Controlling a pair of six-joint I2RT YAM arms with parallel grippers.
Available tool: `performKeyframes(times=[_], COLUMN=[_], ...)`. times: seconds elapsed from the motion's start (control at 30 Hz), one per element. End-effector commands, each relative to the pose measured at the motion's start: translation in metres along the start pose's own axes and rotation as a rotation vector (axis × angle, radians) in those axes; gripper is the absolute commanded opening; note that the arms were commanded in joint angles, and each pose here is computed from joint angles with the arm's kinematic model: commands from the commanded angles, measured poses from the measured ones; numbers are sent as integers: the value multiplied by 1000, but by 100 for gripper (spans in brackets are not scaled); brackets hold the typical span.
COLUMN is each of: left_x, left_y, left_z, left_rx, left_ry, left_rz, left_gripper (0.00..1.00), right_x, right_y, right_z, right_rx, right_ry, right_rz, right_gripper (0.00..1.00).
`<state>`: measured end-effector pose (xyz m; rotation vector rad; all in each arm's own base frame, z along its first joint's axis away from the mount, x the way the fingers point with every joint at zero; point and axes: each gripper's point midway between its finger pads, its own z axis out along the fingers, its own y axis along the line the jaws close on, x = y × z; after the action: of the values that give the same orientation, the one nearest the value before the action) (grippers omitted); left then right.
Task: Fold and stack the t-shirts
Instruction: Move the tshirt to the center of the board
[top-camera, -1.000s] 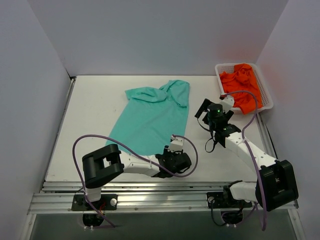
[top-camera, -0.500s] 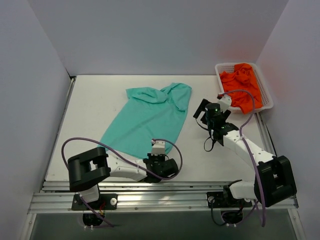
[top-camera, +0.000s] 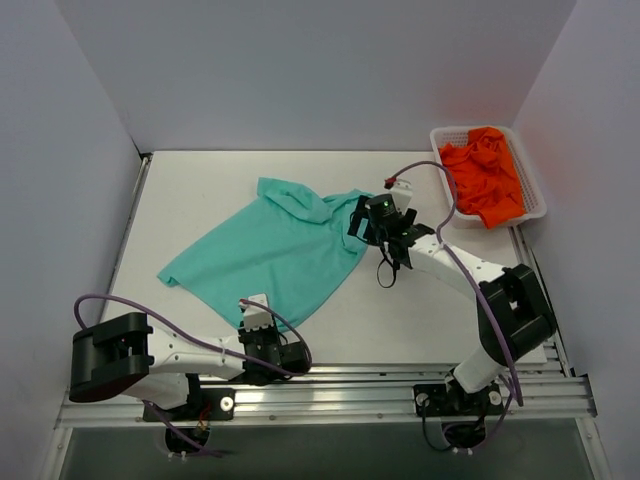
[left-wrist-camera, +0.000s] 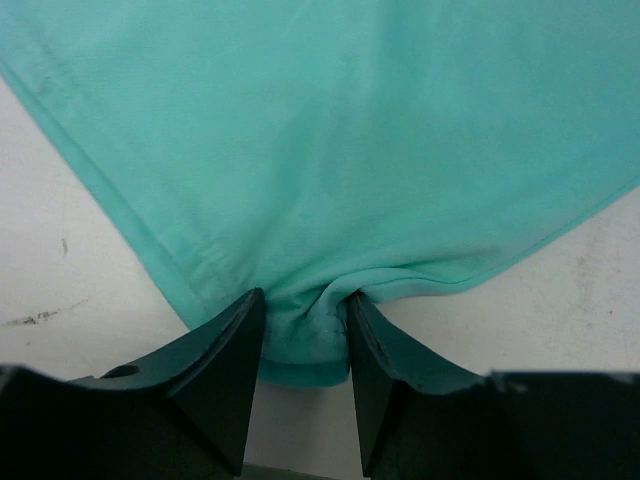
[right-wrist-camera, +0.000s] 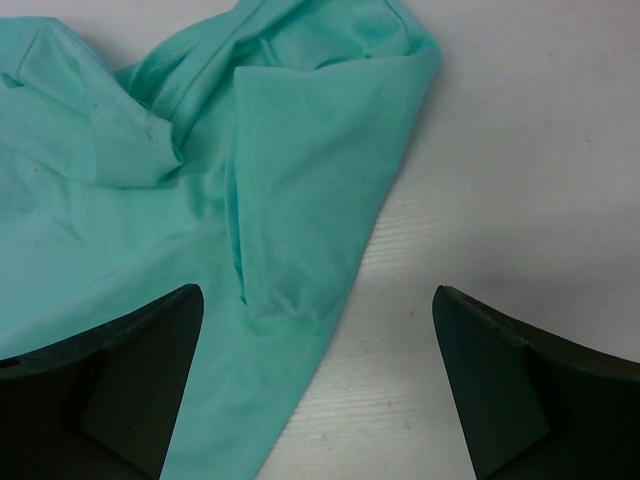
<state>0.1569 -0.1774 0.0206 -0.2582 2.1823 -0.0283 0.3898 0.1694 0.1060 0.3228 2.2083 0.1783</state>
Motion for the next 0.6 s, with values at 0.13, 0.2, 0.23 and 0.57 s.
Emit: performKeyframes(times=[0.13, 0.2, 0.23, 0.57], left_x=[-16, -18, -18, -8], left_y=[20, 18, 18, 25], left_z=[-4, -4, -4, -7], left_rx=[-79, -77, -80, -47], left_ry=[-65, -70, -70, -38], left_rz=[-40, -39, -37, -74], left_gripper=[64, 64, 64, 57], right_x=[8, 4, 6, 39], right_y=[45, 61, 64, 66], right_z=[21, 30, 34, 98], right_rx=[-15, -23, -20, 142], right_ry=[22, 18, 23, 90], right_rz=[-40, -46, -51, -128], right_gripper=[95, 95, 94, 88])
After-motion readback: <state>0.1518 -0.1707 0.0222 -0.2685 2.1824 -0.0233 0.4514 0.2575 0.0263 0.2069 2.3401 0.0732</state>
